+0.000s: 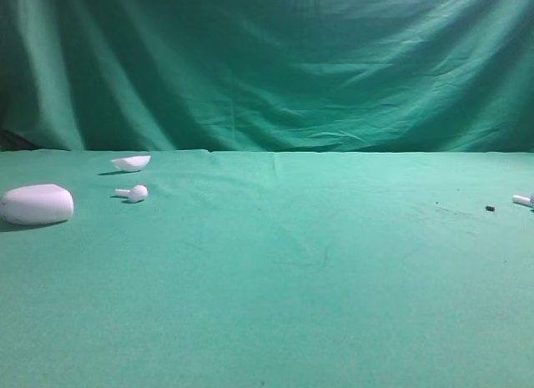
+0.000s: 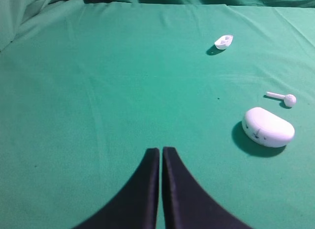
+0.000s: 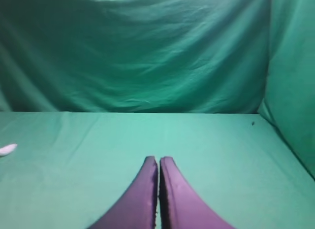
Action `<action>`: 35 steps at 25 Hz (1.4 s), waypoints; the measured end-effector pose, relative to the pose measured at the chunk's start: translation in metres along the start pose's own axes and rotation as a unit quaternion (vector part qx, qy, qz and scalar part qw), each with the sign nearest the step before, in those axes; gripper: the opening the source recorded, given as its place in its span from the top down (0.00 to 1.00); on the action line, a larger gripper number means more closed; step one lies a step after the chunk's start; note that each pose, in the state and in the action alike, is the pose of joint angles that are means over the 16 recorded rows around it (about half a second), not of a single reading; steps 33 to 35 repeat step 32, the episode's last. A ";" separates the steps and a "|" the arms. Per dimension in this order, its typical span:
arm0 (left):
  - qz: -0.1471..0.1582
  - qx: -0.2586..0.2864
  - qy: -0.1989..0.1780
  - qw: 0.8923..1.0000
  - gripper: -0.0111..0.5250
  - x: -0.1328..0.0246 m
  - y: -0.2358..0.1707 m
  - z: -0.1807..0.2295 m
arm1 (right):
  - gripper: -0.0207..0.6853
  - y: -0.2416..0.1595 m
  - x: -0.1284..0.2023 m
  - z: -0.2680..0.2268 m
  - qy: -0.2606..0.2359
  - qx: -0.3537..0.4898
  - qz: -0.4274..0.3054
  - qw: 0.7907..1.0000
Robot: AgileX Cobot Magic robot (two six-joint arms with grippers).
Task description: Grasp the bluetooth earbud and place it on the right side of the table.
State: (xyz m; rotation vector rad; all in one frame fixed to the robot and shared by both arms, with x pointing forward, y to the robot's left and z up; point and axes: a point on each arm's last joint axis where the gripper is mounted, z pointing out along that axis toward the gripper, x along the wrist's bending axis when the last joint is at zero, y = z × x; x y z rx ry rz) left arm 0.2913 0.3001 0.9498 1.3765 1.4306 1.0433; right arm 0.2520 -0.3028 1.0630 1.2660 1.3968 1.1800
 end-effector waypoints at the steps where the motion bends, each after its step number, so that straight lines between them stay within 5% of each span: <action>1: 0.000 0.000 0.000 1.000 0.98 0.000 0.000 0.000 | 0.97 -0.007 0.000 0.006 -0.004 0.001 -0.003 1.000; 15: 0.000 0.000 0.000 1.000 0.98 0.000 0.000 0.000 | 0.97 -0.100 0.003 0.054 -0.015 0.067 -0.013 0.998; 35: 0.000 0.000 0.000 1.000 0.98 0.000 0.000 0.000 | 0.97 -0.110 0.003 0.057 -0.014 0.076 -0.012 0.997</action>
